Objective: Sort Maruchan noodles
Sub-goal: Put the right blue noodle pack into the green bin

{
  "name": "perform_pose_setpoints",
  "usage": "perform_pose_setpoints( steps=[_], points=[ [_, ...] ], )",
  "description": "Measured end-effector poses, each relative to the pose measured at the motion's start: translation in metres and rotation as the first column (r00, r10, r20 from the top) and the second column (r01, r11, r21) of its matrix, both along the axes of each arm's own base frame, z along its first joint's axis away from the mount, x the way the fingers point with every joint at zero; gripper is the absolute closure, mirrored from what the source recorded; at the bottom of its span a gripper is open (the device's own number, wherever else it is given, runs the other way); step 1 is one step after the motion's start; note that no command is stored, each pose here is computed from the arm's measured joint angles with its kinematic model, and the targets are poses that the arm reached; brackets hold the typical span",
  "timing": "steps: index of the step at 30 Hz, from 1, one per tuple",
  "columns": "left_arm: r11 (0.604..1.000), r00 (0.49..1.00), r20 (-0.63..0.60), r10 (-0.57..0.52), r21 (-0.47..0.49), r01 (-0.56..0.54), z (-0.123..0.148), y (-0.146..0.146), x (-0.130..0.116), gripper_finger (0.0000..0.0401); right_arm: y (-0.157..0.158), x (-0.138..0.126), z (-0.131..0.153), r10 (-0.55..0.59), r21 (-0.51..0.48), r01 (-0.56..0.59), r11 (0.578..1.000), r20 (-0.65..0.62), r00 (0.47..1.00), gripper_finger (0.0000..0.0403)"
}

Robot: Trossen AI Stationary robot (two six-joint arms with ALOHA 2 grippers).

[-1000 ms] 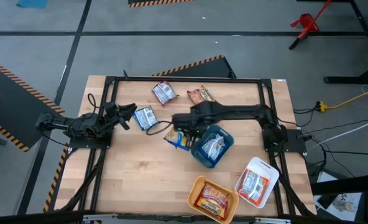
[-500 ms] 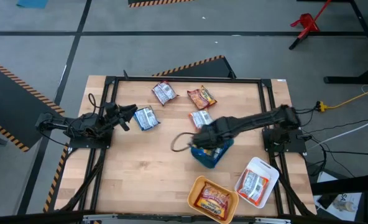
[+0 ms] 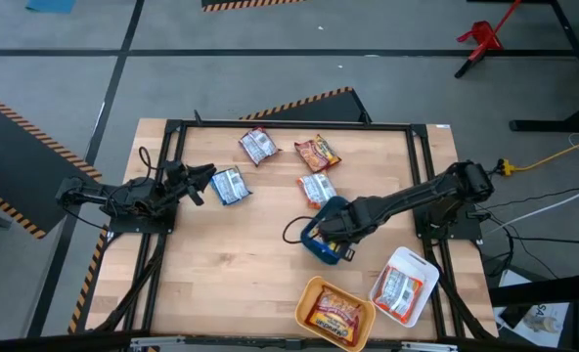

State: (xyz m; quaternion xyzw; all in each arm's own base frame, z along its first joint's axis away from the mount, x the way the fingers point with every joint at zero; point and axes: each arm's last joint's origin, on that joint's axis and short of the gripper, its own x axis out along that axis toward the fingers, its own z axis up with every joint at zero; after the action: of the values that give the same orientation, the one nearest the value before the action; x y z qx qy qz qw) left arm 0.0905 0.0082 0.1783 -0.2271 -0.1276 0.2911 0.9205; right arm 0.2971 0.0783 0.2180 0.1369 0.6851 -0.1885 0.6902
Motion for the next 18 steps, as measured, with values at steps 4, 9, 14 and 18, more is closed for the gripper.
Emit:
perform_pose_setpoints(
  steps=[4,9,14,18],
  points=[
    [1.0,1.0,0.0,0.0,0.0,0.0,0.0,0.0,0.0,0.0293,-0.003,-0.007,-0.015,-0.032,-0.035,0.031,0.999,-0.026,0.999,0.0389],
    [1.0,1.0,-0.001,0.001,0.0,-0.001,0.0,0.0,0.0,0.0293,-0.004,-0.008,-0.021,-0.046,-0.036,0.045,0.998,-0.023,0.999,0.0341],
    [1.0,1.0,-0.001,0.007,0.0,-0.007,0.0,0.0,0.0,0.0293,-0.002,-0.005,-0.018,-0.039,0.007,0.039,0.999,-0.006,0.999,0.0265],
    [1.0,1.0,-0.001,0.007,0.0,-0.007,0.0,0.0,0.0,0.0293,-0.001,-0.002,-0.005,-0.02,0.029,0.02,0.999,0.01,1.0,0.0211]
  ],
)
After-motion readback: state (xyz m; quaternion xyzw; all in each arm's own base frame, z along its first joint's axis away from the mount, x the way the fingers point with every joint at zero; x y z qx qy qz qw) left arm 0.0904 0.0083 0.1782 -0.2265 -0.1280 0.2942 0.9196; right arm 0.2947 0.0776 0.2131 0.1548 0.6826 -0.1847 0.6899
